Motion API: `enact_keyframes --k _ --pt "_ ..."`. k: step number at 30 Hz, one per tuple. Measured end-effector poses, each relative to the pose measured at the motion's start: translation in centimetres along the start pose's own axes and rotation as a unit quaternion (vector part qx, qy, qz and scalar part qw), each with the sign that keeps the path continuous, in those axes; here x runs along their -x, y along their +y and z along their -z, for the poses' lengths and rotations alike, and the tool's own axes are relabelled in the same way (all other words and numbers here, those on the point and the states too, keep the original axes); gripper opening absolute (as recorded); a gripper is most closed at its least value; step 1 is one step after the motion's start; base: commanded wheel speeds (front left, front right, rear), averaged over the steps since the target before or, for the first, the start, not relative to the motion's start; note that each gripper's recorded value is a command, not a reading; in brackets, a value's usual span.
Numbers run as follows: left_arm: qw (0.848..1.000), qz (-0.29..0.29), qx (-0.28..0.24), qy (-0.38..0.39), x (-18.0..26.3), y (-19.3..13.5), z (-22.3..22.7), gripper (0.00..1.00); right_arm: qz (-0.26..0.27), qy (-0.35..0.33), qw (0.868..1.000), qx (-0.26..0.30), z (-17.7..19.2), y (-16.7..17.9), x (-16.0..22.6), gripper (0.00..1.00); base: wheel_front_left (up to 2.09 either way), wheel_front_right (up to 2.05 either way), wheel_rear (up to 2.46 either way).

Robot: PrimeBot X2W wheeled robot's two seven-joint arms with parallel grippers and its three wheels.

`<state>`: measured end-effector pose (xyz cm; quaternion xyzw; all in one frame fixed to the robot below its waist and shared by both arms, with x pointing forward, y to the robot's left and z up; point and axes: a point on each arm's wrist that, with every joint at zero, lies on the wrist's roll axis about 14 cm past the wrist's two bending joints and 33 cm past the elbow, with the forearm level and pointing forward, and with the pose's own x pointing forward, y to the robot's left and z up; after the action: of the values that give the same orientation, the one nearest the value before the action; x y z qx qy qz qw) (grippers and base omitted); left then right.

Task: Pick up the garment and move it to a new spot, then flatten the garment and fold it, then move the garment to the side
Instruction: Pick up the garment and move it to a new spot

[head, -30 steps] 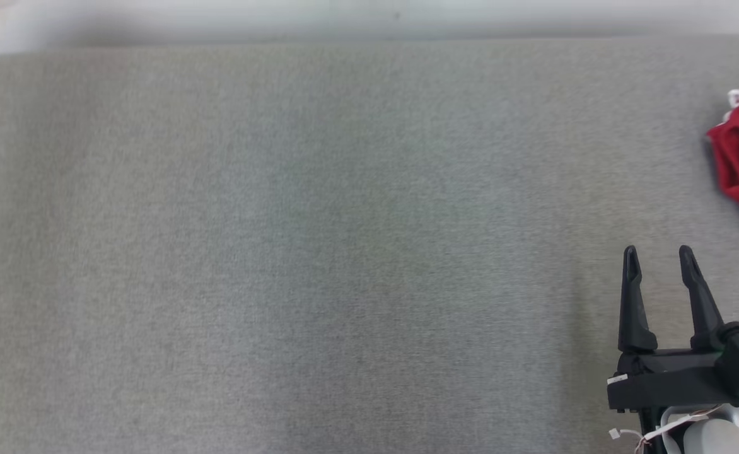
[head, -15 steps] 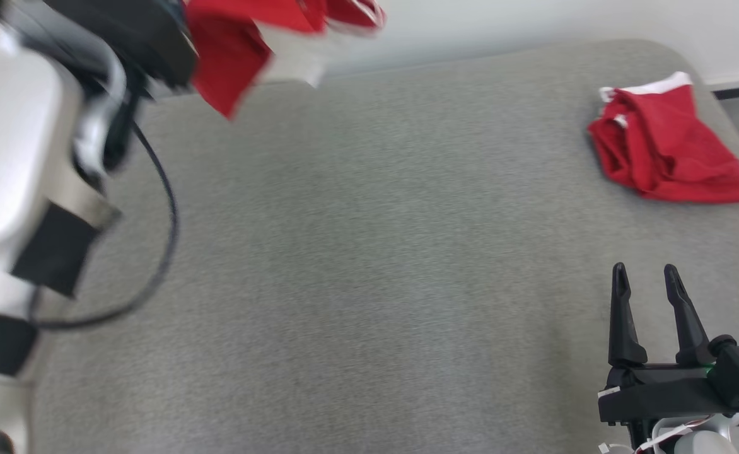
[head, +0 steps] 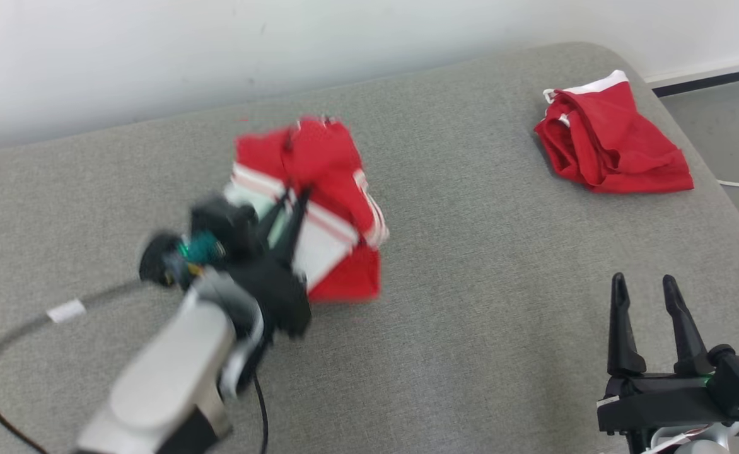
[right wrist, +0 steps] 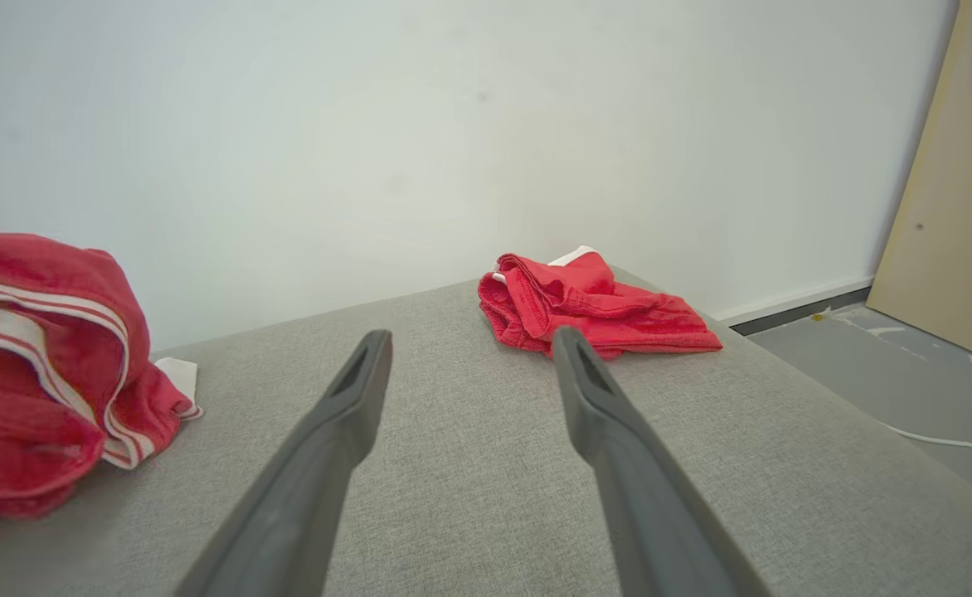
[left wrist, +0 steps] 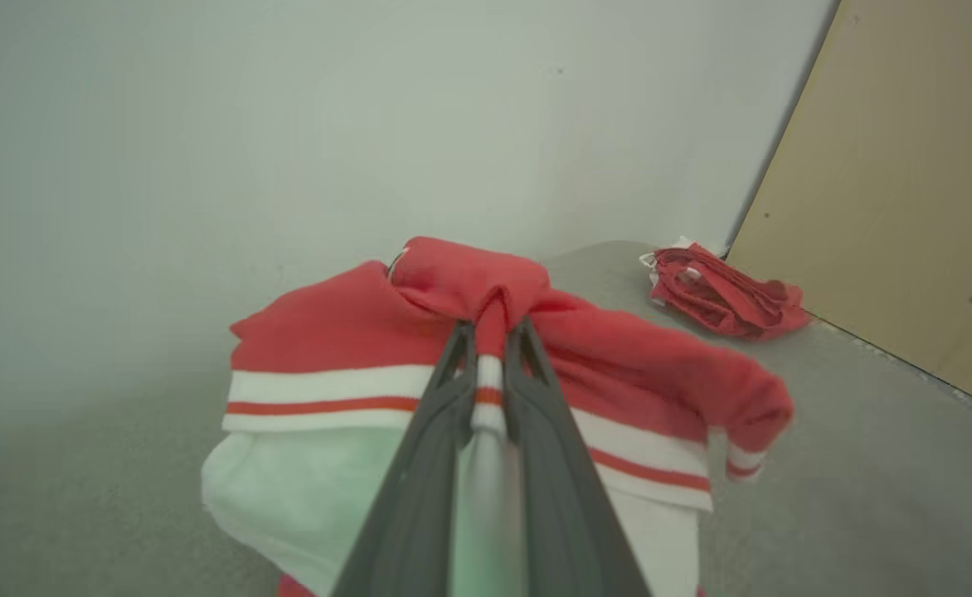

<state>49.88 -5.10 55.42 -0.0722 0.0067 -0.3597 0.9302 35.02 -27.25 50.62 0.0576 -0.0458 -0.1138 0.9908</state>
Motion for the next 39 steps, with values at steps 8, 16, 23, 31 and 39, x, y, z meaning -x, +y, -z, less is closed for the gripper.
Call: enact_keyframes --k 8,16,23,31,39 --pt "0.996 -0.005 0.035 0.081 3.7 -2.4 8.3 0.0 -0.023 0.011 1.0 -0.009 0.9 1.7 -0.6 1.0 0.0 0.0 0.0" --pt "0.999 -0.001 0.013 0.04 4.4 -3.5 6.6 1.0 -0.044 0.002 0.999 -0.012 0.4 3.1 -1.1 1.0 0.0 0.0 0.0" --pt "0.997 -0.067 -0.027 -0.043 6.8 0.5 0.7 1.0 -0.07 -0.004 0.997 -0.013 0.1 4.8 -0.8 1.0 0.0 0.0 0.0" --pt "0.979 -0.174 -0.04 -0.094 14.3 5.7 -2.4 1.0 -0.118 -0.018 0.993 -0.019 -0.7 8.0 -0.9 1.0 0.0 0.0 0.0" --pt "0.954 -0.272 -0.059 -0.108 22.3 9.1 -2.9 1.0 -0.159 -0.02 0.987 -0.026 -0.9 10.9 -0.8 1.0 0.0 0.0 0.0"
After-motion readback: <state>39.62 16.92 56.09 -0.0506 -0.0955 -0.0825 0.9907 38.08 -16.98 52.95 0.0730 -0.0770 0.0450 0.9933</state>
